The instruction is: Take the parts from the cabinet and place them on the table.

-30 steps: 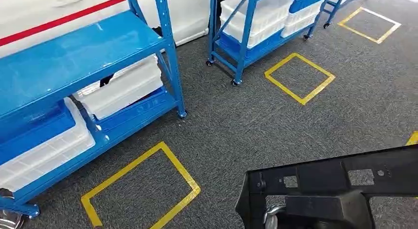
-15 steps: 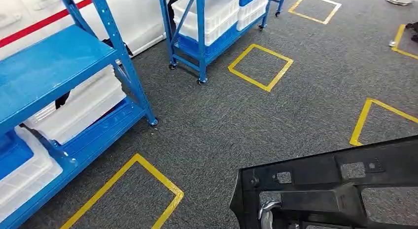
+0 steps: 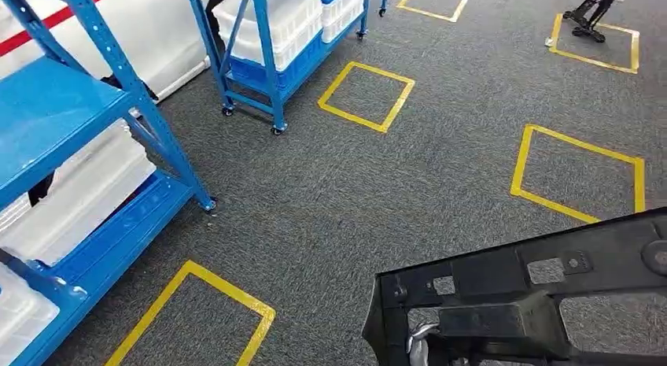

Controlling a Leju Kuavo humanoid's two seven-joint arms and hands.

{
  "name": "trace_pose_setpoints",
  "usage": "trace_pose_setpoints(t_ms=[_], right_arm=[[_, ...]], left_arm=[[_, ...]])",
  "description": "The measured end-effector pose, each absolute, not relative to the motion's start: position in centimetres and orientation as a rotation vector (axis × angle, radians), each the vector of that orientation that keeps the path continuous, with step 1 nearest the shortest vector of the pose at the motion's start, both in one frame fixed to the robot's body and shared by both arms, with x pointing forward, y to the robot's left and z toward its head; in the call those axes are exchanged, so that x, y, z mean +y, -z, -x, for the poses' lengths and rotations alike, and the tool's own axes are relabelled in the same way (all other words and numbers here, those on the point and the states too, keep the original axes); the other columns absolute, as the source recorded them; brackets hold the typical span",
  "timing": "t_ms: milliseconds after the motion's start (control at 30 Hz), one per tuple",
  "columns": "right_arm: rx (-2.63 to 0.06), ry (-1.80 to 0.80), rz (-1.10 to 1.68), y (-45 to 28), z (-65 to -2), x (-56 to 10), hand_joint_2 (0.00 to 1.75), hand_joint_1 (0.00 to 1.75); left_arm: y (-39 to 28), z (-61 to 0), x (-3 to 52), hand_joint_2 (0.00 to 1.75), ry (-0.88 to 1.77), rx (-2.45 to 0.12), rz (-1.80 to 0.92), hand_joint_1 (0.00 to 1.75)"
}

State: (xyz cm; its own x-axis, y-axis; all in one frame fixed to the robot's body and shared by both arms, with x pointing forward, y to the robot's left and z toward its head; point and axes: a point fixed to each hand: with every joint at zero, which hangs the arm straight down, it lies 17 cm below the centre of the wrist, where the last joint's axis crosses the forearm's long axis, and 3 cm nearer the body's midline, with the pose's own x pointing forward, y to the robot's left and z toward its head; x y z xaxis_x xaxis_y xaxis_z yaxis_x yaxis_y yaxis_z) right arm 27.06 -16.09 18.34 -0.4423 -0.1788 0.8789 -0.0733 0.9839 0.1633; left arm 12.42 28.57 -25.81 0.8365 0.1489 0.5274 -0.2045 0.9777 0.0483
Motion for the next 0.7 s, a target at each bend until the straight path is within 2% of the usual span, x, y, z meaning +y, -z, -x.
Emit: trace_pose_setpoints(t_ms=[700], right_arm=[[-2.022, 0.105, -0.158, -18.3, -28.1, -15.2, 1.75, 1.75]], left_arm=[[25.7, -12.9, 29.2, 0.00, -0.195, -0.563, -0.104, 0.00]])
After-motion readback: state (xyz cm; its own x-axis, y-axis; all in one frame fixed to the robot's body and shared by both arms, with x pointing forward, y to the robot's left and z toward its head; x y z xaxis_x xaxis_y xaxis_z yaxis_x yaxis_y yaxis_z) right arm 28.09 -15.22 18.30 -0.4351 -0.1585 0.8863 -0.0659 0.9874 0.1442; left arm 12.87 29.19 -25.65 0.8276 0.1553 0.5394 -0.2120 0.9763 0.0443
